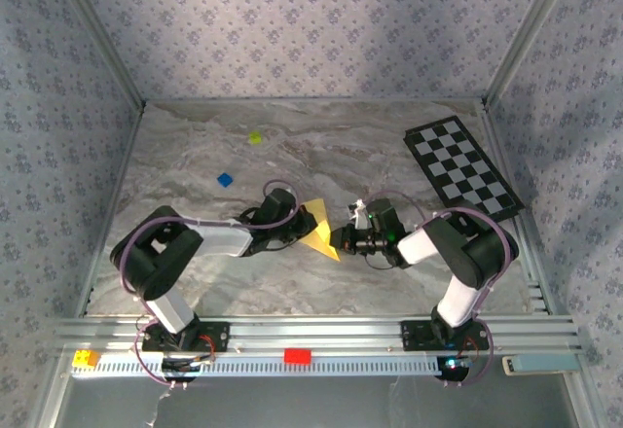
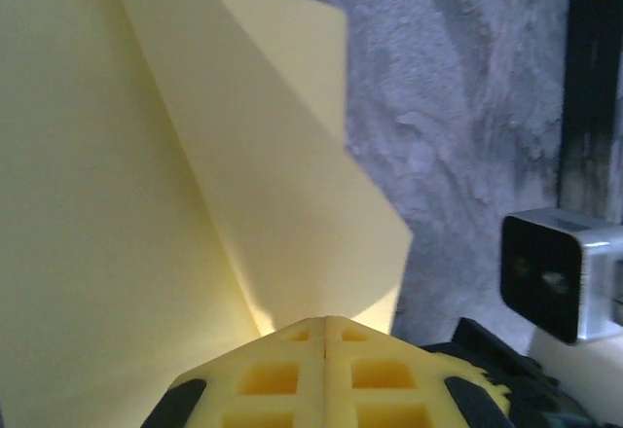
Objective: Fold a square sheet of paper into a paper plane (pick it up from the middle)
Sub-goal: Fourth fold the wing at the center of the table.
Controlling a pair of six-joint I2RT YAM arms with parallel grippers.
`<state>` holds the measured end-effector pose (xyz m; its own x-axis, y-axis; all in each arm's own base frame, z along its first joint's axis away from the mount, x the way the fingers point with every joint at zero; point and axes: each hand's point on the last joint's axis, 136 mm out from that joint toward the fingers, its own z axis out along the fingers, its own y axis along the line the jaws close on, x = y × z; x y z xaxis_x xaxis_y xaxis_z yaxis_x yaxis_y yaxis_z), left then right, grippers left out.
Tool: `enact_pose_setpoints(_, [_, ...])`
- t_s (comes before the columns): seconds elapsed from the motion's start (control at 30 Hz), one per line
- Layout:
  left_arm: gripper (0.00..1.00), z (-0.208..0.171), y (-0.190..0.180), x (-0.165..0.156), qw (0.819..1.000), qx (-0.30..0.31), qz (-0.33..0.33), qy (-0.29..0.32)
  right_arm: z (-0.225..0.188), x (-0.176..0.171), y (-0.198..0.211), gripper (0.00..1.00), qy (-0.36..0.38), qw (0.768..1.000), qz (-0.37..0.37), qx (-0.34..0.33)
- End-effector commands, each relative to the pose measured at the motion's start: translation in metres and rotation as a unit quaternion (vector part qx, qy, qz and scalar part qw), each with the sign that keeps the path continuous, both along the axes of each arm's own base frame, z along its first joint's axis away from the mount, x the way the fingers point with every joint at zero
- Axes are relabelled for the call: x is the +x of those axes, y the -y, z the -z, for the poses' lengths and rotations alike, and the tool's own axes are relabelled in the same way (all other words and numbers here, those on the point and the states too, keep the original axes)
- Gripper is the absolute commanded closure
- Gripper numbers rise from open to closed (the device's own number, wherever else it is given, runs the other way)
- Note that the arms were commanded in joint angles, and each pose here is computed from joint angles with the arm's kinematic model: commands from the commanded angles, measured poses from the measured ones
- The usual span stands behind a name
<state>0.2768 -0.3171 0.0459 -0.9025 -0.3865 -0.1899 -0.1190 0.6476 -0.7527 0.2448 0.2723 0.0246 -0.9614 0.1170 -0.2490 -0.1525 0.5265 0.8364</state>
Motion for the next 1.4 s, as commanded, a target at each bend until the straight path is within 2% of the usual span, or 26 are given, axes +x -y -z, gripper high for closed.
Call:
enact_pose_setpoints(0.0, [0.98,-0.011,0.015,0.006,1.000,-0.026,0.010,0.013,0.044,-0.013,0.019,1.00,-0.072,0.995,0.025,-0.064])
enact_pose_setpoints(0.97, [0.98,0.009,0.019,0.013,1.000,-0.016,0.009,-0.003,0.052,-0.014,0.026,0.98,-0.106,0.991,0.034,-0.077])
enact_pose_setpoints(1.37, [0.99,0.026,0.016,0.012,1.000,0.009,0.013,-0.024,0.052,-0.014,0.026,0.96,-0.109,0.990,0.033,-0.082])
